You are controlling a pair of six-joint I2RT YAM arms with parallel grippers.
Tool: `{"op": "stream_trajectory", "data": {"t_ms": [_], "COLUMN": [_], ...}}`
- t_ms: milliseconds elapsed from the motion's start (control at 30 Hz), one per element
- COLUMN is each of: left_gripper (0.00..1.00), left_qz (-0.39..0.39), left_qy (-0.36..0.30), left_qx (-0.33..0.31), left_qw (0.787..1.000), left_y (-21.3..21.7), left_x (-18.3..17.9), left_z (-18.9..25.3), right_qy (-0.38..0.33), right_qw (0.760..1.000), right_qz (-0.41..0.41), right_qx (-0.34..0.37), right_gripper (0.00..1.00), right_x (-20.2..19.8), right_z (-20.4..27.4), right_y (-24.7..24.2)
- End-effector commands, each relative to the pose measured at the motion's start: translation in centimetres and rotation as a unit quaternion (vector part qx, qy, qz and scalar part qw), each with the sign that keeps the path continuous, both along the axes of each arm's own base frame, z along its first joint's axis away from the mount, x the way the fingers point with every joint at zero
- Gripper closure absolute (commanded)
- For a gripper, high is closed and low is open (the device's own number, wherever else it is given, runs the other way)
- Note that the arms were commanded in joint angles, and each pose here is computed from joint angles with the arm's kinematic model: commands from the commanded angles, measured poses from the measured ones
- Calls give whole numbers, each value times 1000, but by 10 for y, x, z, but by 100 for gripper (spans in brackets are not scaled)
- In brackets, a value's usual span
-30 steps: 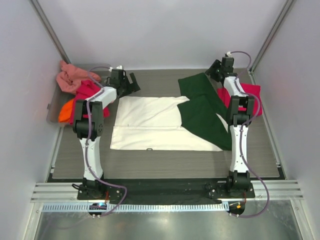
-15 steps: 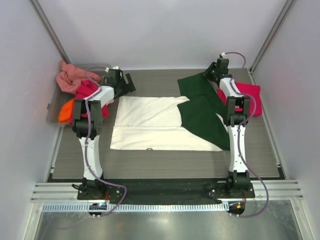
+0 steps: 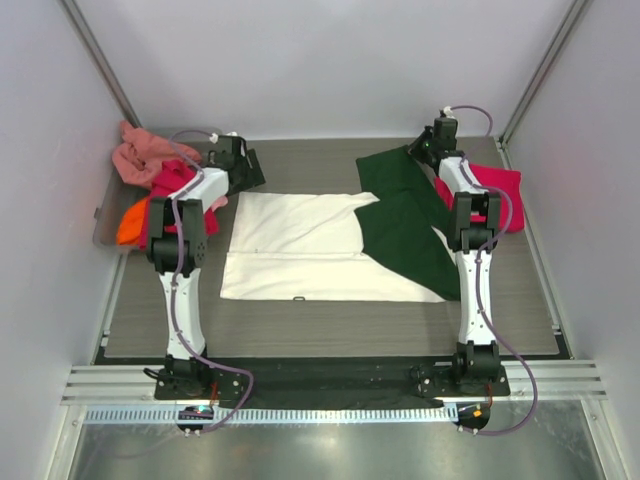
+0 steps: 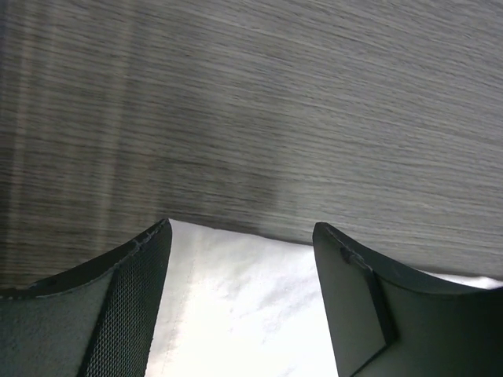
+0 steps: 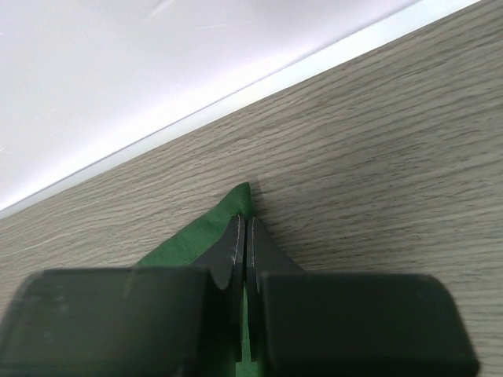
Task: Fold and stack the t-shirts
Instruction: Fold the tshirt
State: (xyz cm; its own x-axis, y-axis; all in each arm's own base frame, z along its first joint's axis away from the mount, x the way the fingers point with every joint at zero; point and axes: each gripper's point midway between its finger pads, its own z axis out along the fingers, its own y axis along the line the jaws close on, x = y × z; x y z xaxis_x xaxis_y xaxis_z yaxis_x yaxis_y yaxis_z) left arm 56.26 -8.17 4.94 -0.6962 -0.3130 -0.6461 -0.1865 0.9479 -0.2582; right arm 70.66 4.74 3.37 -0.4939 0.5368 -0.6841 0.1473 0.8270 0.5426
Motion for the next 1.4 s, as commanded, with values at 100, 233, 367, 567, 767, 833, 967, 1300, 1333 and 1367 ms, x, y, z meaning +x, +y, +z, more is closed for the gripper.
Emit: {"op": "stream_trajectory", "data": {"t_ms": [100,233,367,567,767,833,967,1300,1333,1367], "left_gripper": [28,29,35,55,84,98,100,100,100,100], "left_qz": [38,56,65,74,73,74,71,27,27,26], "left_qy": [17,37,54,58,46,46,43,-10,-8,-10], "left_qx": [44,77,72,77,79,82,82,89,90,88], "left_qw": [998,995,994,993,993,993,993,996,996,996], "left_y": [24,30,27,29,30,29,28,11,12,11], "left_x": [-2,-14,-20,-17,-8,-7,-6,-8,-10,-11], "left_z": [-3,-6,-19,-22,-17,-17,-15,12,12,13], "right_qy": [5,4,0,-9,-24,-30,-42,-60,-68,-71], "right_qw": [1000,1000,1000,1000,1000,999,999,996,996,995], "right_qz": [7,7,9,11,14,21,27,50,52,57], "right_qx": [-2,5,8,8,12,17,23,39,38,35], "right_gripper": [99,99,99,99,99,99,99,99,99,99], "right_x": [-6,-7,-9,-10,-7,-7,-10,-31,-34,-37], "right_z": [5,8,13,23,40,51,74,126,138,143], "right_y": [5,4,4,4,1,1,-3,2,1,2]}}
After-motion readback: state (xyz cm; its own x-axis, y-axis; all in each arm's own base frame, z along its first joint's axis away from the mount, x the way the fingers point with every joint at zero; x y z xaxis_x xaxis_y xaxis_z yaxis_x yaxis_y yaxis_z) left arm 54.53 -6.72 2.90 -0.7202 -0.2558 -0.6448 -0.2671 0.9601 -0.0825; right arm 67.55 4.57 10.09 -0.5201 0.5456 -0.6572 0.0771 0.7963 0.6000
